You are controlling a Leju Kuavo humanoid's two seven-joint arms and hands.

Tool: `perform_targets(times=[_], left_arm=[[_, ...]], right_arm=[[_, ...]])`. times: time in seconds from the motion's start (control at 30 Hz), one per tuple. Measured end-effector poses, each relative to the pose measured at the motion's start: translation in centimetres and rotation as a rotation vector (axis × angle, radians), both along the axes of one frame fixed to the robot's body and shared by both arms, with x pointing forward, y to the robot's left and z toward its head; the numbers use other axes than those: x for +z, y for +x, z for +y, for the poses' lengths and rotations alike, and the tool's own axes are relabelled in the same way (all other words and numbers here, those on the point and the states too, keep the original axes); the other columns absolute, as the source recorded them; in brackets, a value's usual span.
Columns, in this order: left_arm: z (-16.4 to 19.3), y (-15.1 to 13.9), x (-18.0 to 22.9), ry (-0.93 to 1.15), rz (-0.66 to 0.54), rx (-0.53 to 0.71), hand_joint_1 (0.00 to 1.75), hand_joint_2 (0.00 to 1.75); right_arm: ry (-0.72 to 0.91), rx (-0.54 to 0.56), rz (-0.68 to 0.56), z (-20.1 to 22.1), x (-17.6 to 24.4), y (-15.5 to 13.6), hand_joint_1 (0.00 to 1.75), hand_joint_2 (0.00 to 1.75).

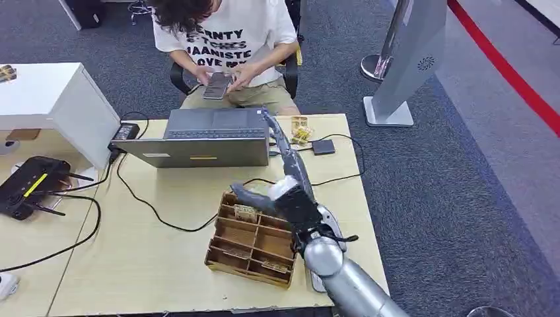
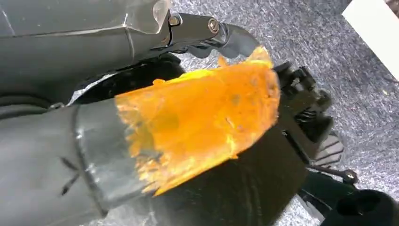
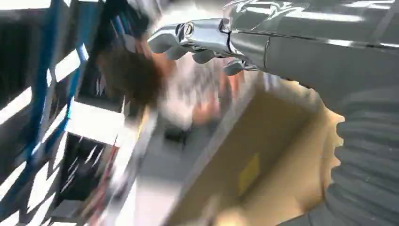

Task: Pass the card to the sensor for recognition and then transmit it.

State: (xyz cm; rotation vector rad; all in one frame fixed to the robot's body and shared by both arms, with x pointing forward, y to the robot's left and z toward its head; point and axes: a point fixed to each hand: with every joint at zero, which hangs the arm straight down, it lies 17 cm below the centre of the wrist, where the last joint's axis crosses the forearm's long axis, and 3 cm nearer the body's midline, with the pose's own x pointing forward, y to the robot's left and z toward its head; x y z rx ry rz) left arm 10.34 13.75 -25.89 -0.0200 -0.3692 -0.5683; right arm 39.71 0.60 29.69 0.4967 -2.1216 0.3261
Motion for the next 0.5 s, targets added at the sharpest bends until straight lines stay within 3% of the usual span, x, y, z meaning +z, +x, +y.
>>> perform_targets(times=[0.1,0.23,0.5], left_arm=[[0.4,-0.8,-0.2,0.003,0.007,0.016,0.00,0.00],[0.6,-0.8,-0.2,-0.003,0.011,0.034,0.00,0.00],[0.6,-0.8,-0.2,-0.007,0.013,0.047,0.00,0.00]], right_arm=[[0.246,0.289,0.101,-1.2,-1.0,-4.2,0.00,0.00],[0.387,0.589,0.081,-2.5,-1.6,-10.6,0.00,0.00],[0.455,0.807,0.009,-4.1,-1.1,-16.2,0.00,0.00]])
